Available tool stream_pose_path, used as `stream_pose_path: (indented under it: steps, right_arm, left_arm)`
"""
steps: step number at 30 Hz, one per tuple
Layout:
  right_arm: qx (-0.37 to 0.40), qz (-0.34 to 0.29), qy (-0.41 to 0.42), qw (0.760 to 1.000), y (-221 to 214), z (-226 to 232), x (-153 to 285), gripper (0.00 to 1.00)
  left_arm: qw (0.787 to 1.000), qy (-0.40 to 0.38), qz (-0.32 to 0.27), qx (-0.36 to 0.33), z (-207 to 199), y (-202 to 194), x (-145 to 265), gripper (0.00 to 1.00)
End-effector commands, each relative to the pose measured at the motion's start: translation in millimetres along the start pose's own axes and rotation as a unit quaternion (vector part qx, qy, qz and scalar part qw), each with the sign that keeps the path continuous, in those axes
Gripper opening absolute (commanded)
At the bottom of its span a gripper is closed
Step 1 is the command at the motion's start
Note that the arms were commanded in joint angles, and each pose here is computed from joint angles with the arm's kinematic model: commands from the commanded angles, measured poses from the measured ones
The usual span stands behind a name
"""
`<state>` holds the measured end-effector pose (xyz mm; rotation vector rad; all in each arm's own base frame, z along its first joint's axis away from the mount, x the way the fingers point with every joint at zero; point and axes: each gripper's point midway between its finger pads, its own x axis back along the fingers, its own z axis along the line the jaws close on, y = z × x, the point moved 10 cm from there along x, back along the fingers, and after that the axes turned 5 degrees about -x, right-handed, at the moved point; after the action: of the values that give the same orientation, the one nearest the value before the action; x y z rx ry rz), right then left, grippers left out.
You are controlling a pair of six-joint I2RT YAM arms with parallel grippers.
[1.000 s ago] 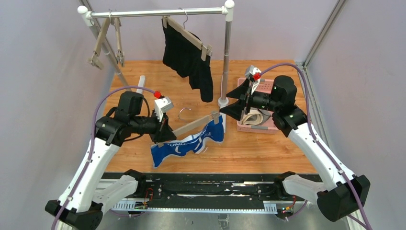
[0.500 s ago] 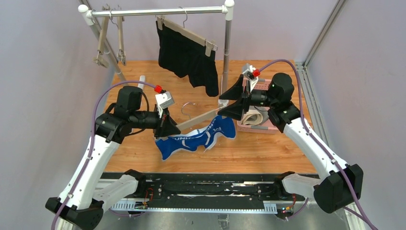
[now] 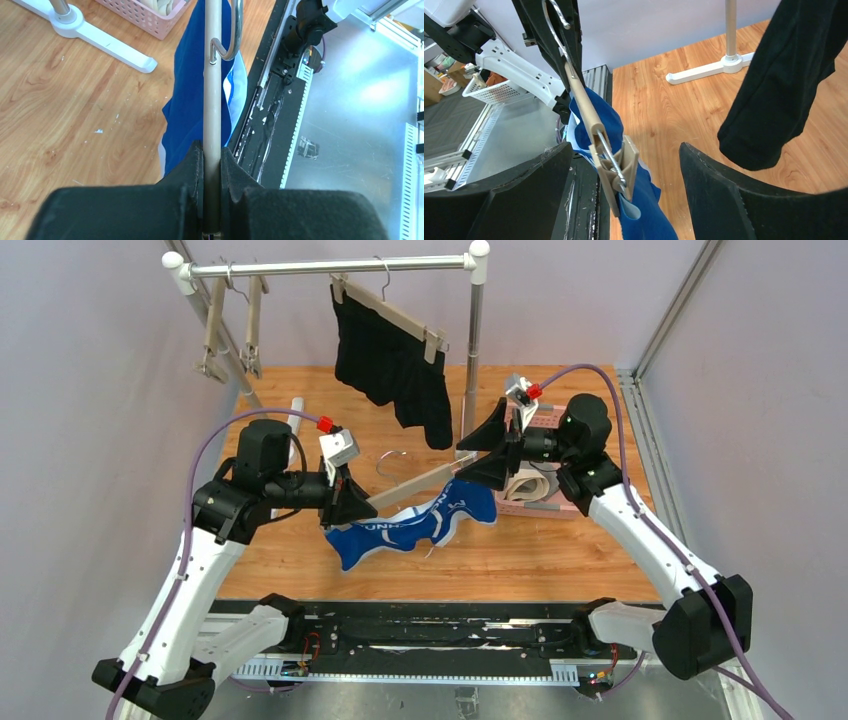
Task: Remove the underwear clipped to the hanger
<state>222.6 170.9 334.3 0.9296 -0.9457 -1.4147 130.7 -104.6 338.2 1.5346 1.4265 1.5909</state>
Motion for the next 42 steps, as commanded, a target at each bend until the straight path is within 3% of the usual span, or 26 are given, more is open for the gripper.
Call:
stream_pose_path:
  steps: [1,6,9,11,12,15,16,18,19,22,27,36,42]
  right_arm:
    - [0.005,-0.008,0.008,1.0,1.7,-2.4,1.1,0.8]
    - [-0.002,-0.012,0.013,1.0,4.6,-5.4,-1.5,0.68]
    - [-0.006,-0.013,0.023,1.0,7.0,-5.3,-2.7,0.45]
    - [-0.006,-0.013,0.028,1.0,8.2,-4.1,-2.7,0.21]
    - [-0.005,-0.013,0.027,1.0,8.7,-3.9,-2.7,0.03]
    - [-0.002,-0.012,0.022,1.0,6.9,-3.1,-1.9,0.01]
    - [-0.002,-0.013,0.018,1.0,7.1,-3.3,-1.5,0.05]
    - [-0.005,-0.015,0.004,1.0,8.1,-3.9,-1.2,0.39]
    - [-0.002,-0.019,-0.001,1.0,9.5,-3.0,-1.0,0.48]
    - [0.008,-0.034,-0.025,0.999,15.9,1.4,1.7,0.65]
    - [0.032,-0.067,-0.079,0.994,18.9,12.3,10.0,0.72]
    - [0.036,-0.149,-0.08,0.985,13.4,39.1,8.7,0.72]
    - [0.057,-0.205,-0.08,0.974,10.0,60.0,6.2,0.75]
  left_arm:
    - [0.999,-0.016,-0.039,-0.033,-7.4,18.0,5.7,0.0]
    - [0.999,-0.012,-0.033,-0.026,-6.1,13.7,4.1,0.0]
    - [0.999,-0.012,-0.029,-0.022,-4.7,11.0,2.4,0.0]
    - [0.999,-0.008,-0.027,-0.019,-3.4,10.5,1.8,0.0]
    - [0.999,-0.006,-0.027,-0.018,-3.0,10.7,1.5,0.0]
    - [0.999,0.003,-0.035,-0.019,-1.8,14.6,1.7,0.0]
    - [0.999,0.005,-0.039,-0.02,-1.4,16.2,1.6,0.0]
    - [0.998,0.011,-0.051,-0.022,-1.0,21.7,2.2,0.0]
    - [0.998,0.014,-0.057,-0.023,-0.9,24.5,2.7,0.0]
    - [0.997,0.023,-0.073,-0.03,-1.9,35.4,6.4,0.0]
    - [0.992,0.037,-0.116,-0.044,-5.1,52.6,12.1,0.0]
    - [0.981,0.008,-0.192,-0.002,1.1,57.8,-4.2,0.0]
    - [0.963,0.006,-0.27,-0.002,-6.1,63.2,-1.0,0.0]
